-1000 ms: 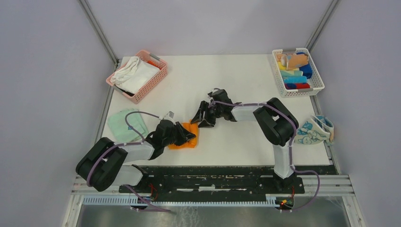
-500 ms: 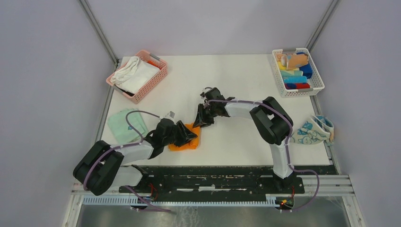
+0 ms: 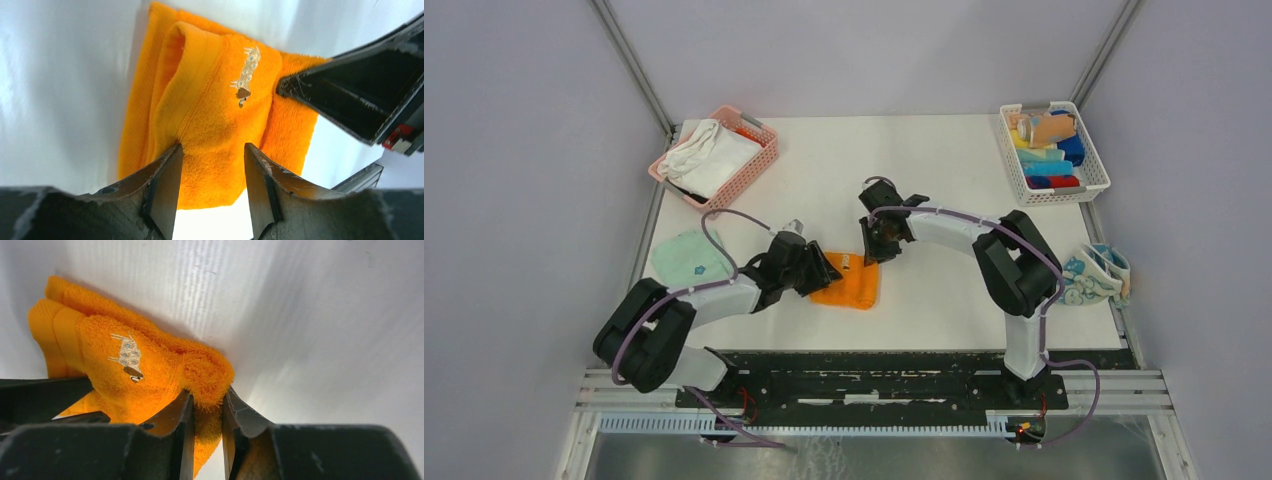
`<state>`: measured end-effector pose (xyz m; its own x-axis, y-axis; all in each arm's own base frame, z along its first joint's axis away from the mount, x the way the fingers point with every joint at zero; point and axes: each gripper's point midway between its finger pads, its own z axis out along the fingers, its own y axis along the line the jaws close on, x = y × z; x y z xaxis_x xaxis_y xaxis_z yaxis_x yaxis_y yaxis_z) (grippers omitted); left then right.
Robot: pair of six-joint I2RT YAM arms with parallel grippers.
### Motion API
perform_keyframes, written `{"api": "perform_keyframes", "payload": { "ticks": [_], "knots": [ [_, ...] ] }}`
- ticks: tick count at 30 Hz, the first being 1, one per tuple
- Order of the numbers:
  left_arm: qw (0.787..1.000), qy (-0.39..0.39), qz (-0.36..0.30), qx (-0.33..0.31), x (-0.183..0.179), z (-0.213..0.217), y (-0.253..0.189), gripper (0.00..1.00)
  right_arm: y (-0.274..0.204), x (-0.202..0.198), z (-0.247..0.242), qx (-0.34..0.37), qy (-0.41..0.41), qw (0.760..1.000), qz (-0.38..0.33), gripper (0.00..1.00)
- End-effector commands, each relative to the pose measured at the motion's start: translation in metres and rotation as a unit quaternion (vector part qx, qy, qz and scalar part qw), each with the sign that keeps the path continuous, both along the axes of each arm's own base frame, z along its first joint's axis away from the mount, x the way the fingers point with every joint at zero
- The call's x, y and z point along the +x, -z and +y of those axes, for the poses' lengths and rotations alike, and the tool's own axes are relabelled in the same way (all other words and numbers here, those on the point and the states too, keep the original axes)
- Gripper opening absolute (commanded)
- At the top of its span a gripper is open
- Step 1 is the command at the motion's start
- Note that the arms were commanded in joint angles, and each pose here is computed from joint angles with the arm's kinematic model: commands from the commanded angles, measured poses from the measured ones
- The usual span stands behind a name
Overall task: Roll the towels
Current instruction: Roll the towel at the center of the board.
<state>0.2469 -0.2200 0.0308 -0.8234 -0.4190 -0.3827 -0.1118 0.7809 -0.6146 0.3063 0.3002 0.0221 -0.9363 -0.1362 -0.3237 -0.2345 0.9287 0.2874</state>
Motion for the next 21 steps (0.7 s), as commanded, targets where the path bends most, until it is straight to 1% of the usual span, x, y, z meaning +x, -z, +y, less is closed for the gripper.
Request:
{"api": "perform_keyframes", "payload": {
  "ticks": [1,4,7,9,10,13,16,21],
  "knots": [
    [0.997,0.017,-0.040,0.061,0.031,0.001,-0.001,0.55,-0.009,0.005,-0.042,-0.098,0.008,0.995,-0.029,0.22],
    [0.993,0.018,-0.047,0.105,0.045,0.006,0.004,0.54,-0.010,0.007,-0.045,-0.108,0.022,0.994,-0.028,0.22],
    [0.990,0.025,-0.060,0.123,0.054,0.005,-0.003,0.54,-0.008,0.007,-0.049,-0.123,0.042,0.991,-0.016,0.22],
    [0.987,0.032,-0.090,0.130,0.053,-0.002,-0.019,0.56,-0.006,0.006,-0.049,-0.125,0.054,0.991,-0.009,0.22],
    [0.983,0.035,-0.109,0.144,0.050,-0.007,-0.029,0.58,-0.005,0.006,-0.049,-0.125,0.062,0.990,-0.007,0.22],
    [0.965,0.050,-0.176,0.187,0.034,-0.029,-0.061,0.60,-0.003,0.006,-0.047,-0.123,0.077,0.989,0.001,0.23],
    [0.947,0.065,-0.229,0.215,0.012,-0.053,-0.082,0.61,-0.001,0.005,-0.045,-0.125,0.079,0.989,0.010,0.23],
    [0.911,0.090,-0.293,0.275,-0.009,-0.088,-0.097,0.61,-0.001,0.005,-0.043,-0.125,0.078,0.989,0.020,0.24]
  ]
}}
